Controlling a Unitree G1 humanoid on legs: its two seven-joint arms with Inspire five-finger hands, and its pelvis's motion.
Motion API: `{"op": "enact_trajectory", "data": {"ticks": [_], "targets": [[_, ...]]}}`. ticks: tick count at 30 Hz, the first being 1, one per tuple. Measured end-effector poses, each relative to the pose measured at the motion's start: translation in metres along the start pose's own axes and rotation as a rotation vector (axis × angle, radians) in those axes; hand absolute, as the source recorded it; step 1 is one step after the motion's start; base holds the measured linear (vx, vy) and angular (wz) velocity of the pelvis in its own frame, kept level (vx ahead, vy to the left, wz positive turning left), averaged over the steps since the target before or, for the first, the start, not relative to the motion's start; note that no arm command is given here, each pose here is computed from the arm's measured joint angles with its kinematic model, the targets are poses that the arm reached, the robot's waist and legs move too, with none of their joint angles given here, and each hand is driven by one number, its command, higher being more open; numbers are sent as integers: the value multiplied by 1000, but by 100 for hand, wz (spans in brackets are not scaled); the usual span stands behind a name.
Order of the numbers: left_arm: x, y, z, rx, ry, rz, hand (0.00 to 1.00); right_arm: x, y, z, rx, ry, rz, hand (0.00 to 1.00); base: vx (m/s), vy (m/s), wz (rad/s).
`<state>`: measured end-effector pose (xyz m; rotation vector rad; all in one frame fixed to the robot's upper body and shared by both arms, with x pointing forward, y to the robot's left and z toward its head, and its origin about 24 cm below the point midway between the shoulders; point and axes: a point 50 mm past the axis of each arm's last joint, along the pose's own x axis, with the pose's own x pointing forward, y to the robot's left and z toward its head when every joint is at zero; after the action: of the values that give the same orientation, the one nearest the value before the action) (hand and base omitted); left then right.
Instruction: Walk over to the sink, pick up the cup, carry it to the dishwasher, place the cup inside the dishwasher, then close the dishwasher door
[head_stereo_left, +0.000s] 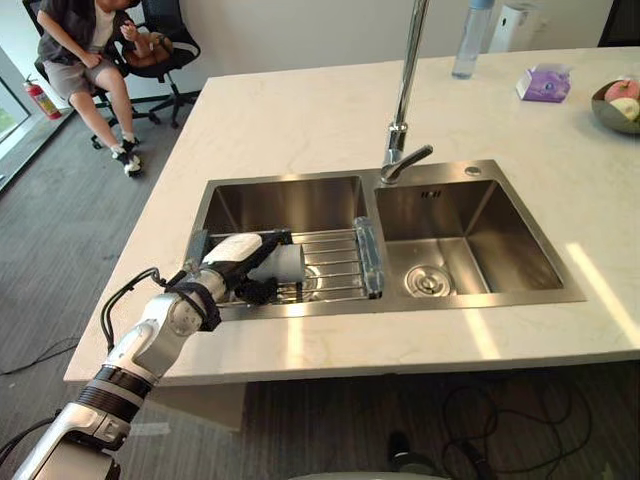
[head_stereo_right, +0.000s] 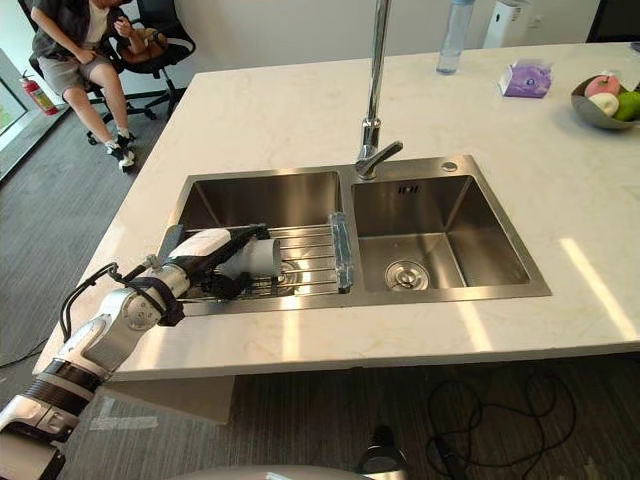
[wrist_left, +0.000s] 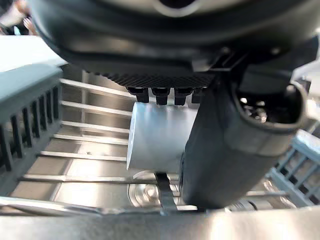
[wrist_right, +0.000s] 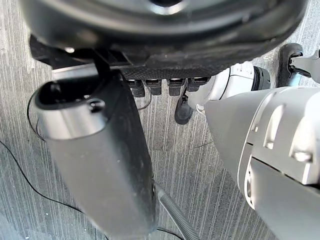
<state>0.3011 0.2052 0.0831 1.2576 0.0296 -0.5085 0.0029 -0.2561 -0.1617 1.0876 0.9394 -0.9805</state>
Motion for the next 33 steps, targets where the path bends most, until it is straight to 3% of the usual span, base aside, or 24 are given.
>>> {"op": "enact_trajectory", "data": {"ticks": [9, 15, 33], "targets": [[9, 20, 1, 43, -52, -183, 100, -1, -2, -2, -44, 23, -13, 100, -12, -6, -4], [8, 31, 4, 39, -100, -272, 100, 1, 2, -11, -207, 40, -33, 100, -38, -21, -4], [7, 44, -2, 31, -80, -217, 100, -1, -4, -16, -297, 32, -55, 100, -23, -17, -5]]}}
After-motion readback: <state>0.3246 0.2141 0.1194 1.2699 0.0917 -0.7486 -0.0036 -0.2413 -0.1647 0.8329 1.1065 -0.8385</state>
